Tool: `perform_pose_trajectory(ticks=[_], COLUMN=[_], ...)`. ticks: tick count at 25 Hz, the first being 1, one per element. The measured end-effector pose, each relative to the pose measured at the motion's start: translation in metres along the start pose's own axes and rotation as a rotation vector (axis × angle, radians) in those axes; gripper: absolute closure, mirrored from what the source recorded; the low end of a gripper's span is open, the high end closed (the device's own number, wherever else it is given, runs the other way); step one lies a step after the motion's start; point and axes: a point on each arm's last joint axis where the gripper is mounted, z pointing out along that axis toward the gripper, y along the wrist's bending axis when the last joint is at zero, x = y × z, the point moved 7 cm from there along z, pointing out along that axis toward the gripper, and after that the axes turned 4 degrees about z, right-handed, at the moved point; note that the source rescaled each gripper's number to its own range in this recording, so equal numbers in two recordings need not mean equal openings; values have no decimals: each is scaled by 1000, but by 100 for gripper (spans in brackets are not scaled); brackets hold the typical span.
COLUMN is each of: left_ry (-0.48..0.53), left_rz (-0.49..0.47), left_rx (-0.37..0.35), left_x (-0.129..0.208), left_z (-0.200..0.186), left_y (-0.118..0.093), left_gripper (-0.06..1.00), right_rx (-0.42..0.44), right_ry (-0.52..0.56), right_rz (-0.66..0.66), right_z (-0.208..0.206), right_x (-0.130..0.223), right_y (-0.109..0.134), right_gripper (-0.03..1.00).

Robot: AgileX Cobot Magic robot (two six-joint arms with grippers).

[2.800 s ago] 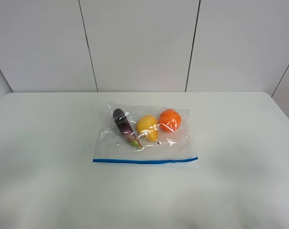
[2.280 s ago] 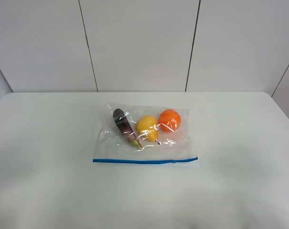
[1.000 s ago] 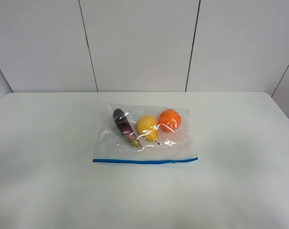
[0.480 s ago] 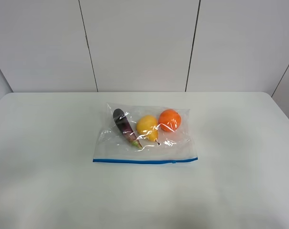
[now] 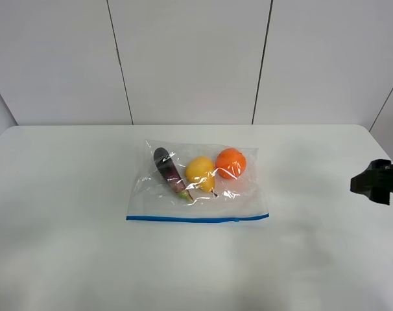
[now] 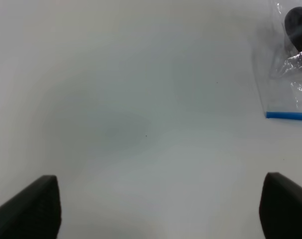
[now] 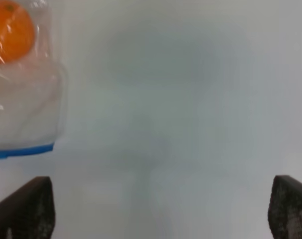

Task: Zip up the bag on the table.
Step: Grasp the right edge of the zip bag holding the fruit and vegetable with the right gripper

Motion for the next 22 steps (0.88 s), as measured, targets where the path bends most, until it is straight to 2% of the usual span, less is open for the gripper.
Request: perform_pose_trajectory(ticks=[6,11,16,22], left_ry=[0,0,0,0], left_rz=[0,0,0,0], left_rx=[0,0,0,0], left_x=[0,0,0,0], left_z=[0,0,0,0], left_y=[0,0,0,0], left_gripper=[-6,-6,-6,-6], right_rx=[-65,-108,-107,-111], right_ry=[92,115,134,216], right_rz=[5,38,68,108], right_z=[27,41,53,76], right_x=[5,5,5,15], right_y=[10,17,17,17], right_gripper=[3,3,3,4])
